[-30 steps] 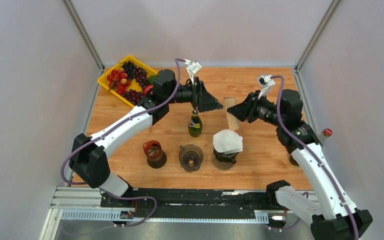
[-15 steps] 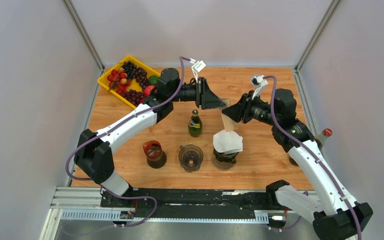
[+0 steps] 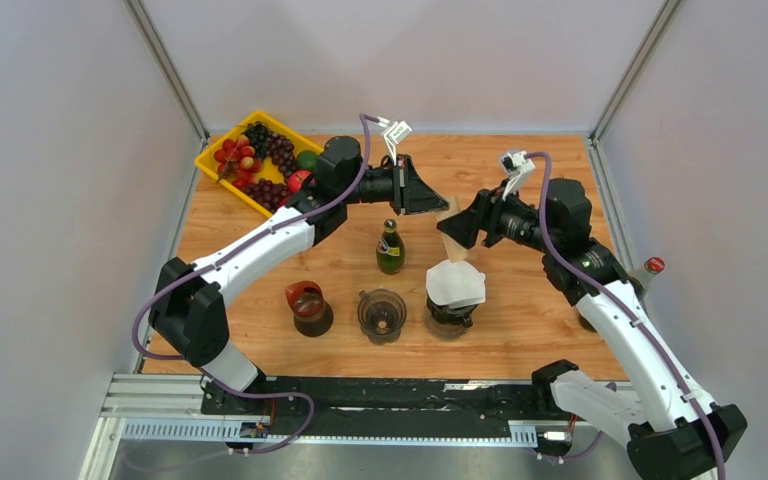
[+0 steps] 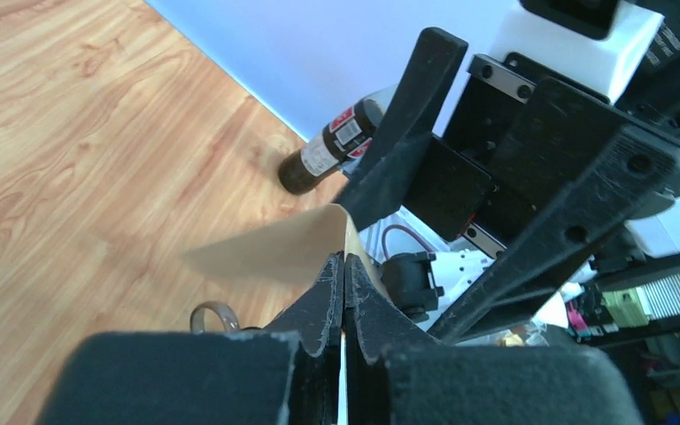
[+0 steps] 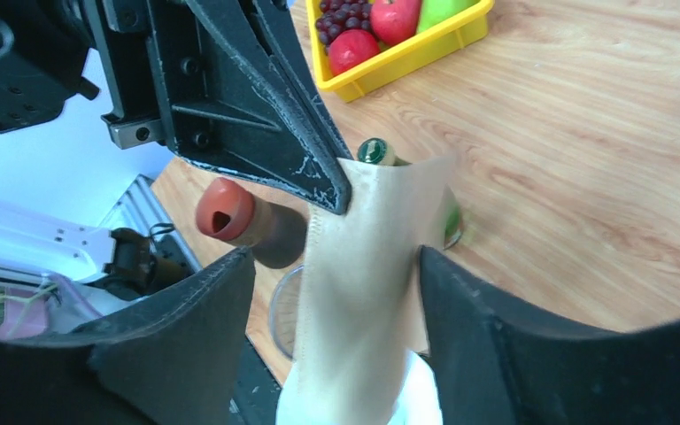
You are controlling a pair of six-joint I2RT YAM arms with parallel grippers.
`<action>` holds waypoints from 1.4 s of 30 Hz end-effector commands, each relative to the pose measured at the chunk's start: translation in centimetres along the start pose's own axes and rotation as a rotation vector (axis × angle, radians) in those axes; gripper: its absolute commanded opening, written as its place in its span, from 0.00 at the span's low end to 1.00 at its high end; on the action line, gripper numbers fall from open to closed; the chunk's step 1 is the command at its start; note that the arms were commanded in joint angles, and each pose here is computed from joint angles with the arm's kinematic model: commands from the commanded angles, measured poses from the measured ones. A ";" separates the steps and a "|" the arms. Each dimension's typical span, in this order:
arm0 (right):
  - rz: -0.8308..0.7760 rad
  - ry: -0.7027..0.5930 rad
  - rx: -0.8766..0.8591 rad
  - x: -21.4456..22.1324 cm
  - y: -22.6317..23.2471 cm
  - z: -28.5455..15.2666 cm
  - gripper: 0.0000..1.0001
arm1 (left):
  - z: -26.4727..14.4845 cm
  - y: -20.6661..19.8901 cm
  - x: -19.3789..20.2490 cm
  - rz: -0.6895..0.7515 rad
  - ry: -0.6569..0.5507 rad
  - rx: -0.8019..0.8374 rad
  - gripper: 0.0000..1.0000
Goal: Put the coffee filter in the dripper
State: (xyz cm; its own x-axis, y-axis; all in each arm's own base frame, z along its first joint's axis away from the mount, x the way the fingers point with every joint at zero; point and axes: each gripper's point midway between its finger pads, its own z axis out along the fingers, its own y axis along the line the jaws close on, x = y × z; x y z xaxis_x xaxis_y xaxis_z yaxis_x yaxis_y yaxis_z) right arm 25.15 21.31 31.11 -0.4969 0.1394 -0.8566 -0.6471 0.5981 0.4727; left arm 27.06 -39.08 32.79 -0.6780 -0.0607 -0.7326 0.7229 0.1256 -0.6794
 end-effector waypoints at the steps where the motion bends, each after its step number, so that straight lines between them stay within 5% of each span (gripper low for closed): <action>1: -0.025 -0.105 0.090 -1.9 -0.9 -0.7 0.79 | -0.6 -1.4 -2.3 0.112 -0.052 -0.032 0.00; 5: 0.047 -0.171 0.273 -2.2 -3.9 -2.0 1.00 | -1.1 -0.4 -2.6 0.195 -0.038 -0.101 0.00; 20: 0.224 -0.211 0.460 -1.0 -11.1 -4.5 1.00 | -5.0 -3.2 -3.7 0.550 -0.006 -0.099 0.00; 33: 0.098 -0.139 0.005 -1.7 -4.4 -1.8 0.98 | -5.8 -5.3 -3.6 0.485 -0.077 -0.050 0.00; 42: 0.064 -0.171 -0.046 -2.1 -2.8 -2.6 0.98 | -5.4 -4.9 -4.2 0.453 -0.104 -0.061 0.00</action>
State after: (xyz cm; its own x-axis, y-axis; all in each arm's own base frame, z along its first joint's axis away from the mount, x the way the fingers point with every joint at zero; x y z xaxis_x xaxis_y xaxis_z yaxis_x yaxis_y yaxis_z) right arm 27.32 16.88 29.97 -0.4992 0.3063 -0.8105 -0.5728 0.5852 0.5740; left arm 25.47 -33.97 38.05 -0.2979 -0.0423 -0.9537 0.9257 0.2310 -0.2994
